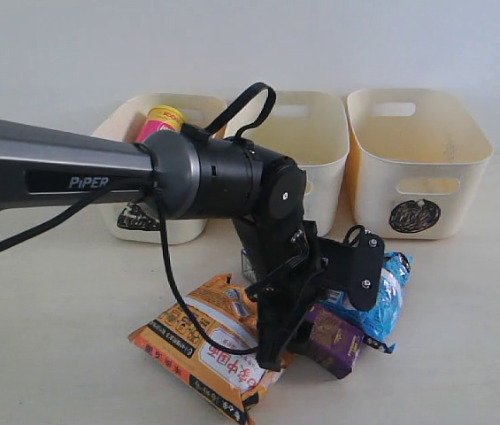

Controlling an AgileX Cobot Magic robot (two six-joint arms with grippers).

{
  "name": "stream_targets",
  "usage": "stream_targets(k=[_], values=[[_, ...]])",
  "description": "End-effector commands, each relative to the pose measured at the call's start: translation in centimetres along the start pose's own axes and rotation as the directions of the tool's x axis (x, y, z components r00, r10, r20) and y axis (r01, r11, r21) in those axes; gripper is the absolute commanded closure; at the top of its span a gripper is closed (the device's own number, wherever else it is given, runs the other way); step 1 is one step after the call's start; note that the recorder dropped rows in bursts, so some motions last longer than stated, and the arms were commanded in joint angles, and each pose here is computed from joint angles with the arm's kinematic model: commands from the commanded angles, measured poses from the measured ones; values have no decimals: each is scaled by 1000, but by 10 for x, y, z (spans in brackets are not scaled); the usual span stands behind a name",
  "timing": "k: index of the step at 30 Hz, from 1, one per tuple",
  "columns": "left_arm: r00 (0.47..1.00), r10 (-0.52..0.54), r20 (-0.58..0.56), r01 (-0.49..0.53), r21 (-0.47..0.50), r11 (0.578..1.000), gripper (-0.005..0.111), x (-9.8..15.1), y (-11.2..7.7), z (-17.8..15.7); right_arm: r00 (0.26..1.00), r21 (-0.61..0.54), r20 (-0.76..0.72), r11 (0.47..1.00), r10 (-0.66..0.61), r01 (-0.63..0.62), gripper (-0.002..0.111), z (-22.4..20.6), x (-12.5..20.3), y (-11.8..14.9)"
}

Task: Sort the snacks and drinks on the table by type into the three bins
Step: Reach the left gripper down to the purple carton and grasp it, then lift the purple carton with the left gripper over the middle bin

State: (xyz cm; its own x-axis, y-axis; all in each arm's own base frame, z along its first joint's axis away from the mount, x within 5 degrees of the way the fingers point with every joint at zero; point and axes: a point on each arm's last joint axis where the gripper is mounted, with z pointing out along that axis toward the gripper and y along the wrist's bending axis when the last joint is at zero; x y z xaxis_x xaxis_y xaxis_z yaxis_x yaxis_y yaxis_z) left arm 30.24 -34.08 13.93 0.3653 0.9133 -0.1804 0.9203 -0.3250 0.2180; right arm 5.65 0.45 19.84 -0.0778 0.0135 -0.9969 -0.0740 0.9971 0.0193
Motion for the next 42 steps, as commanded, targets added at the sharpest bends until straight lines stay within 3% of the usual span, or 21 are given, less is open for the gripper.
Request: stream_targets(k=[1,15,21,28,33,42], values=[[1000,21,15,-21,-39,999,103,-5,3,-18,1000,0,9,1000,-3,3,108,0,-1,0],[997,-9,70,18,-122,992,103,-10,2,-98,1000,0,9,1000,-3,3,108,0,-1,0],[974,-146,173,187,-252,949,103,-6,18,-118,1000,0,9,1000,-3,3,108,0,-1,0],[874,-326,360,453,-360,816,103,8,44,-129,1000,0,9,1000,-3,3,108,0,-1,0],[760,-384,524,618,-401,677,103,20,64,-140,1000,0,9,1000,-3,3,108,0,-1,0],[604,-421,677,776,-379,504,103,45,89,-131,1000,0,9,1000,-3,3,108,0,-1,0]])
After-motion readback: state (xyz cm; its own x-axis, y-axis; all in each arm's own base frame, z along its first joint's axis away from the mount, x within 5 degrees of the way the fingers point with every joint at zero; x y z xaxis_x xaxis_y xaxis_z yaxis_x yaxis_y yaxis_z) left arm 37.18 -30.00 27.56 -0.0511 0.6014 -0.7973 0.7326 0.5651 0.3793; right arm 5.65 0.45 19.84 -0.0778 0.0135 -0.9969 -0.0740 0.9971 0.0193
